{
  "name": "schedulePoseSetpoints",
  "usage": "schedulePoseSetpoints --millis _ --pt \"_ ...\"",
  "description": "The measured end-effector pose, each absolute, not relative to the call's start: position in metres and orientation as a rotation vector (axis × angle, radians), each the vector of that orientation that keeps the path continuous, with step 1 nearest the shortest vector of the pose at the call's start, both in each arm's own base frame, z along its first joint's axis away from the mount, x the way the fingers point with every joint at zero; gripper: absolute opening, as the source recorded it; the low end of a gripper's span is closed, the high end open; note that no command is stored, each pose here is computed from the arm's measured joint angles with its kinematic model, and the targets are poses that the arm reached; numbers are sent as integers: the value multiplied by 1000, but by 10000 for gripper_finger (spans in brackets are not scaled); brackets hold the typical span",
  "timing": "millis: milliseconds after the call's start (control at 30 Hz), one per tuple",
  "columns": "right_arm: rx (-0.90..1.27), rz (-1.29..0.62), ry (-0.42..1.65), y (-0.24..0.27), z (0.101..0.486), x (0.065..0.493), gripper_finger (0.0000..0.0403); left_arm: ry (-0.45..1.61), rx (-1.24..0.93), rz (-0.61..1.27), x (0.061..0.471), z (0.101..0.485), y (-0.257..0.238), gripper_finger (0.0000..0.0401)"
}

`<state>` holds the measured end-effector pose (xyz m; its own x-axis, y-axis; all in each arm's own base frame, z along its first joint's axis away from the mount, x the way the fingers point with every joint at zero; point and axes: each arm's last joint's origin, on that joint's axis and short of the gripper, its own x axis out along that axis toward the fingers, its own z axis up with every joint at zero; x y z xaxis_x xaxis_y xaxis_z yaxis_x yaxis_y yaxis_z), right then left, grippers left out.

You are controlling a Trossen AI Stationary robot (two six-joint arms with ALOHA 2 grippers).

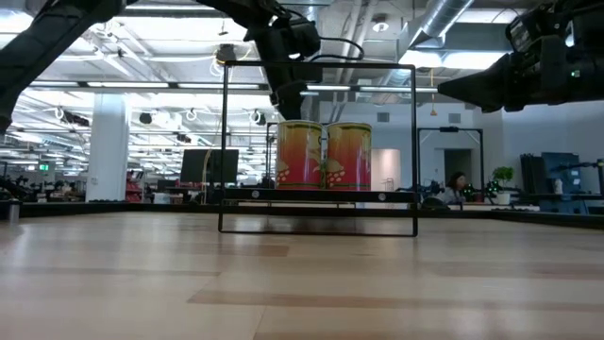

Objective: Pick and place cans onto a shelf
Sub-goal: Put the large canned peaches on the shelf

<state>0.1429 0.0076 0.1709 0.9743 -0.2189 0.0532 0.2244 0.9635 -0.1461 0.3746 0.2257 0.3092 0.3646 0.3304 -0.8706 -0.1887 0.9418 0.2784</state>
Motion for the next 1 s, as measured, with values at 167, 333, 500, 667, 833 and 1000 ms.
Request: schedulePoseSetpoints --millis 167,333,500,667,833,1000 --pt "-152 -224 -37 8 171 143 11 1114 106 340 379 306 226 0" --pt "-152 -224 -39 8 171 143 11 1111 83 330 380 304 224 0" --pt "-151 -224 -40 8 171 143 11 1133 61 329 384 295 226 0" --pt "-151 -224 -39 8 171 143 11 1130 58 345 387 291 227 0" --pt "-151 -224 -40 8 171 143 11 1145 53 364 387 288 228 0" --pt "-151 -224 -39 8 171 143 11 1143 45 365 388 286 228 0"
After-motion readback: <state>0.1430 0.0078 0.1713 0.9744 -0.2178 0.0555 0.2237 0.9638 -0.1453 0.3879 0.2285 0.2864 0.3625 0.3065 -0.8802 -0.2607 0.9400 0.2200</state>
